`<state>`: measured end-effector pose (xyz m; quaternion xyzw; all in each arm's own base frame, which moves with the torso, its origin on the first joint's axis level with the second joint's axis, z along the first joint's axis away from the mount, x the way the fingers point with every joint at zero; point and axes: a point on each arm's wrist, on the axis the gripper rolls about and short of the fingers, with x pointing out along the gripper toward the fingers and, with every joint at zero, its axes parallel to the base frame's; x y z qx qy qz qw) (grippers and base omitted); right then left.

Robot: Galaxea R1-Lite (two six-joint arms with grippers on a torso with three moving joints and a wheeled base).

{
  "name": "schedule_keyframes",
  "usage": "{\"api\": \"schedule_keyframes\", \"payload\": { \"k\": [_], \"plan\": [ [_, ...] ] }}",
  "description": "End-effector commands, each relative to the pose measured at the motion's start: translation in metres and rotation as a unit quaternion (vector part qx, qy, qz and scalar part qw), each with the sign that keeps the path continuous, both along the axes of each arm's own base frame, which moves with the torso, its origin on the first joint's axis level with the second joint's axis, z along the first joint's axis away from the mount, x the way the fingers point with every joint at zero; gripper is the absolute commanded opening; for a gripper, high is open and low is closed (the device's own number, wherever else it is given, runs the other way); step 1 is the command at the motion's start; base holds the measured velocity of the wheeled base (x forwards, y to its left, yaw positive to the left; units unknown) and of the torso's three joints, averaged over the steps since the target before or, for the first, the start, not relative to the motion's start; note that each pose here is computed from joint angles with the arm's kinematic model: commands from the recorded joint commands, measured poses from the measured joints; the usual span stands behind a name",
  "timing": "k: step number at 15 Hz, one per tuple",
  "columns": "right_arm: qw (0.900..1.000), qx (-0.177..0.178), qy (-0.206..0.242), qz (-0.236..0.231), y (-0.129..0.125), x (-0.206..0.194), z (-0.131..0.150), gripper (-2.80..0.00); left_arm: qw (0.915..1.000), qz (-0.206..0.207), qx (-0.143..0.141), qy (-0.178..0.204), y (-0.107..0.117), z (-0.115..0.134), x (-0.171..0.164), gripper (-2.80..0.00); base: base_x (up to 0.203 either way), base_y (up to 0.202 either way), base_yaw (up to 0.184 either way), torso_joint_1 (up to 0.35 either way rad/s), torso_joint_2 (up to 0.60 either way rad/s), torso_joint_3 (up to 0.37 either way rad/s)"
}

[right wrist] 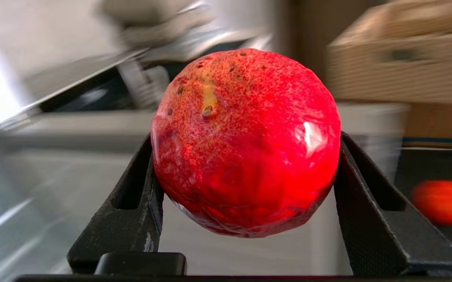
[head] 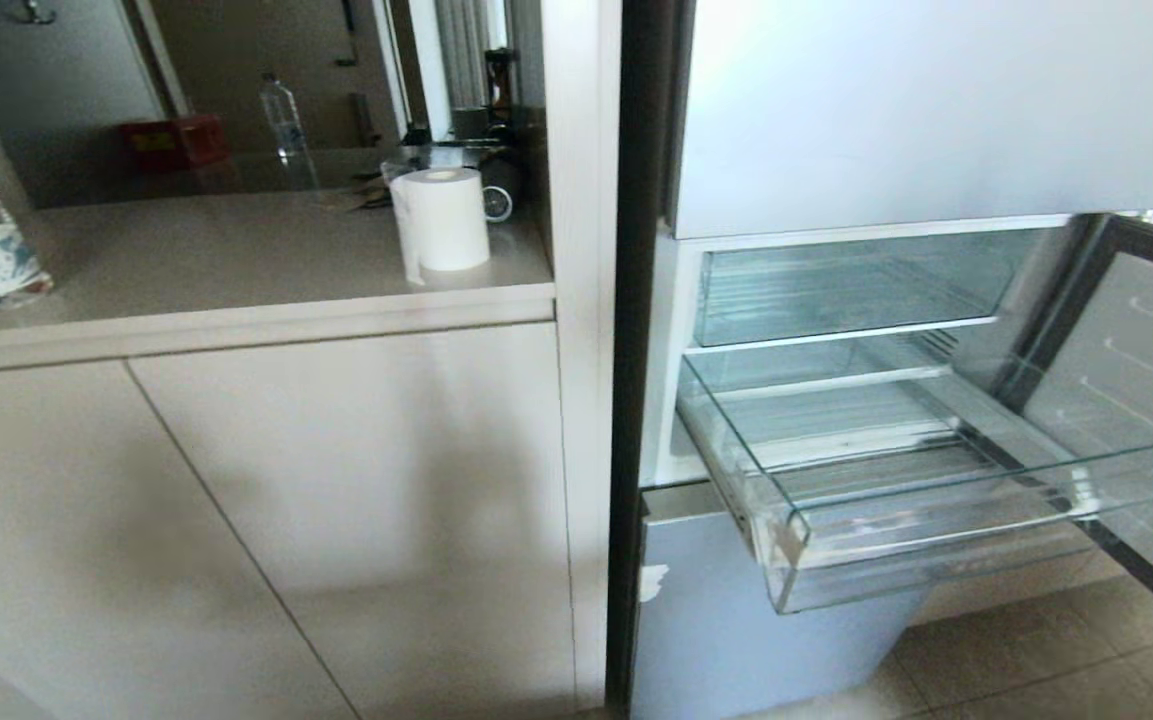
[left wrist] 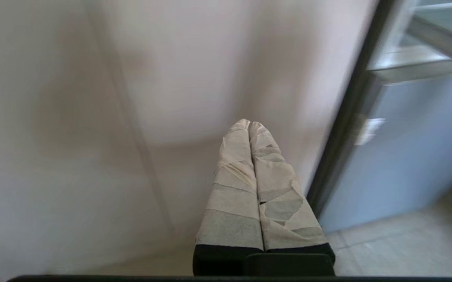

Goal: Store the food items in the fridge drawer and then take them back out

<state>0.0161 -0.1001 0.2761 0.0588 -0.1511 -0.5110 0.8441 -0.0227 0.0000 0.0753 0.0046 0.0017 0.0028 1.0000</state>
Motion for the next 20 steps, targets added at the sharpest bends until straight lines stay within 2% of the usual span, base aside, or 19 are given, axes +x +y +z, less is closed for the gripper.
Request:
{"api": "schedule_keyframes", "payload": {
  "k": [1,4,7,11,13,16,20],
  "plan": [
    [1.0,0.006,-0.001,-0.02,-0.016,-0.004,-0.001,-2.8,1.0,0.0,0.0,0.0,0.0,0.0,0.0,-2.8,0.001,0.01,-0.173,0.002,0.01,0.002],
    [0.999,-0.011,-0.017,-0.041,-0.029,-0.01,0.006,-2.8,1.0,0.0,0.0,0.0,0.0,0.0,0.0,-2.8,-0.003,0.006,-0.174,0.004,0.0,0.002],
    [0.999,0.013,-0.018,-0.049,-0.051,-0.015,0.004,-2.8,1.0,0.0,0.0,0.0,0.0,0.0,0.0,-2.8,0.001,0.006,-0.175,0.004,0.0,0.003],
    [0.995,0.093,-0.013,-0.042,-0.113,-0.018,-0.023,-2.8,1.0,0.0,0.0,0.0,0.0,0.0,0.0,-2.8,-0.001,0.003,-0.1,0.0,0.01,0.003],
    [0.991,0.133,-0.006,0.015,-0.142,-0.016,-0.046,-2.8,1.0,0.0,0.0,0.0,0.0,0.0,0.0,-2.8,0.0,0.0,0.0,0.0,0.0,0.0],
    [0.977,0.195,0.002,0.086,-0.173,0.006,-0.08,-2.8,1.0,0.0,0.0,0.0,0.0,0.0,0.0,-2.8,0.0,0.0,0.0,0.0,0.0,0.0],
    [0.96,0.256,0.041,0.105,-0.201,0.037,-0.125,-2.8,1.0,0.0,0.0,0.0,0.0,0.0,0.0,-2.8,0.0,0.0,0.0,0.0,0.0,0.0]
  ]
}}
